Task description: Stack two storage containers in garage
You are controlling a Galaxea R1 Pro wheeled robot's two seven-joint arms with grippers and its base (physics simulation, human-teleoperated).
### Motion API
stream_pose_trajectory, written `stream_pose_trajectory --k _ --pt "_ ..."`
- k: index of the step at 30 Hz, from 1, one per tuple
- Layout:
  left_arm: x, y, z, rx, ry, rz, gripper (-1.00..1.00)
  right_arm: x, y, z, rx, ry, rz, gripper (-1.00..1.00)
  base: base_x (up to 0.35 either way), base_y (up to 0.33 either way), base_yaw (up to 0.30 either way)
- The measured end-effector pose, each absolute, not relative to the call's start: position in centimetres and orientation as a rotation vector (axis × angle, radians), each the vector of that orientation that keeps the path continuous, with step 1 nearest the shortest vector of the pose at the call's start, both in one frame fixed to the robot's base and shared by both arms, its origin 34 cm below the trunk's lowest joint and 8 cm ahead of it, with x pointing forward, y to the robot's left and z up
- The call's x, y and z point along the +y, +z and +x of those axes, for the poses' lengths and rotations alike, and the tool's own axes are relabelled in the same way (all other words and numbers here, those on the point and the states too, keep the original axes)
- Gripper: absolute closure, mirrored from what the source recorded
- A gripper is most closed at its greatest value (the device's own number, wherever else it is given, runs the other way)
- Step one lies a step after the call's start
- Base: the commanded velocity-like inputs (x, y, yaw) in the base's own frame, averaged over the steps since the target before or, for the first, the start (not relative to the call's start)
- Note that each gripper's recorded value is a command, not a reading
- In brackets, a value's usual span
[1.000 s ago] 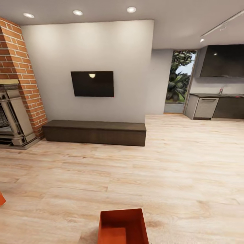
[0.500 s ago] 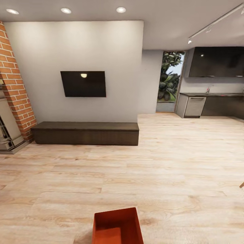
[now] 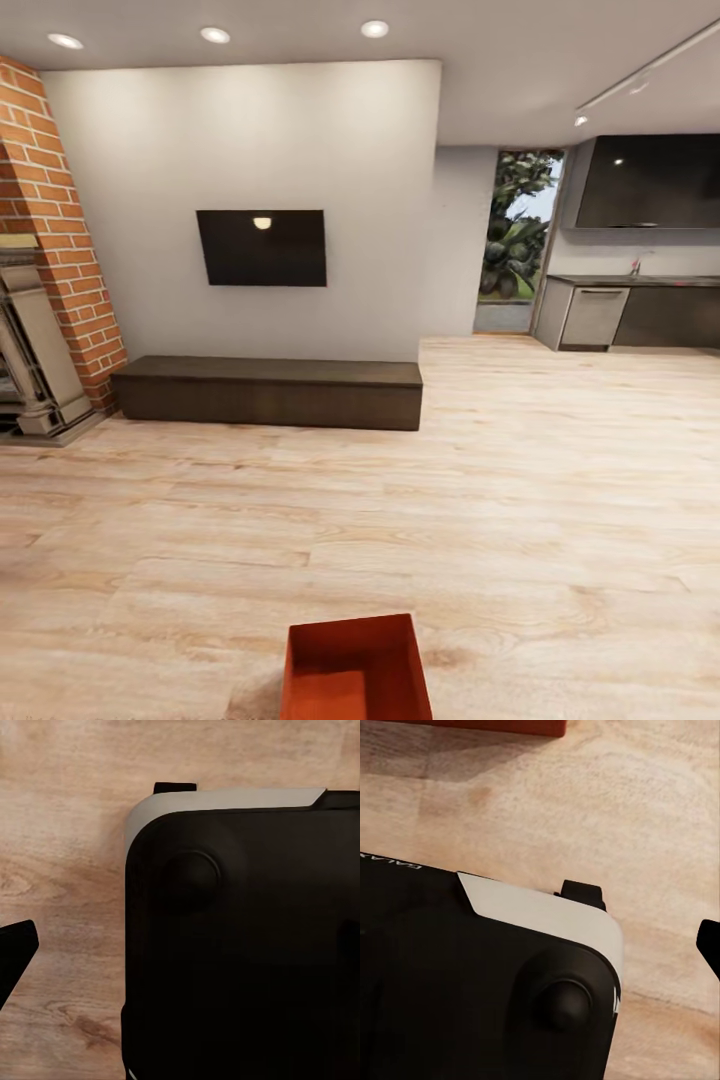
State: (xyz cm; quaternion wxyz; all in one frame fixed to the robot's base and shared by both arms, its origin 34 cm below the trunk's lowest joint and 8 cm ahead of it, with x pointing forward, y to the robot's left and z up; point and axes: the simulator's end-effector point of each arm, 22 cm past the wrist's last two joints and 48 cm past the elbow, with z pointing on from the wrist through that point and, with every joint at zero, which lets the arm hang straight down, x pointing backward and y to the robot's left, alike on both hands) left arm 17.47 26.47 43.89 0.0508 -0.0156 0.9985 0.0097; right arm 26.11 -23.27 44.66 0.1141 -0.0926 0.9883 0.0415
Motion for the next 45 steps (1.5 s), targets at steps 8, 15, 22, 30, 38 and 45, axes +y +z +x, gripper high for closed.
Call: stream_pose_trajectory --k 8,15,22,30,38,45 --pt "26.47 43.89 17.47 3.039 0.030 -0.048 -1.00 -23.28 44.66 26.11 2.898 0.122 -0.268 -1.00 0.000 0.000 0.008" --pt "26.47 43.89 17.47 3.039 0.029 -0.048 -1.00 -23.35 44.67 26.17 2.897 0.121 -0.262 -1.00 0.000 0.000 0.000" --pt "26.48 43.89 17.47 3.039 0.030 -0.048 -1.00 -23.28 44.67 26.18 2.897 0.122 -0.262 -1.00 0.000 0.000 0.000" --pt "26.50 43.89 17.47 3.040 0.031 -0.048 -1.00 -23.25 44.64 26.10 2.899 0.123 -0.259 -1.00 0.000 0.000 0.000" --pt "26.29 43.85 17.04 3.052 0.025 -0.036 -1.00 -23.24 44.50 25.64 2.911 0.125 -0.262 -1.00 0.000 0.000 0.000" --pt "26.30 43.83 16.89 3.057 0.025 -0.021 -1.00 -23.24 44.37 25.20 2.922 0.127 -0.263 -1.00 0.000 0.000 0.000"
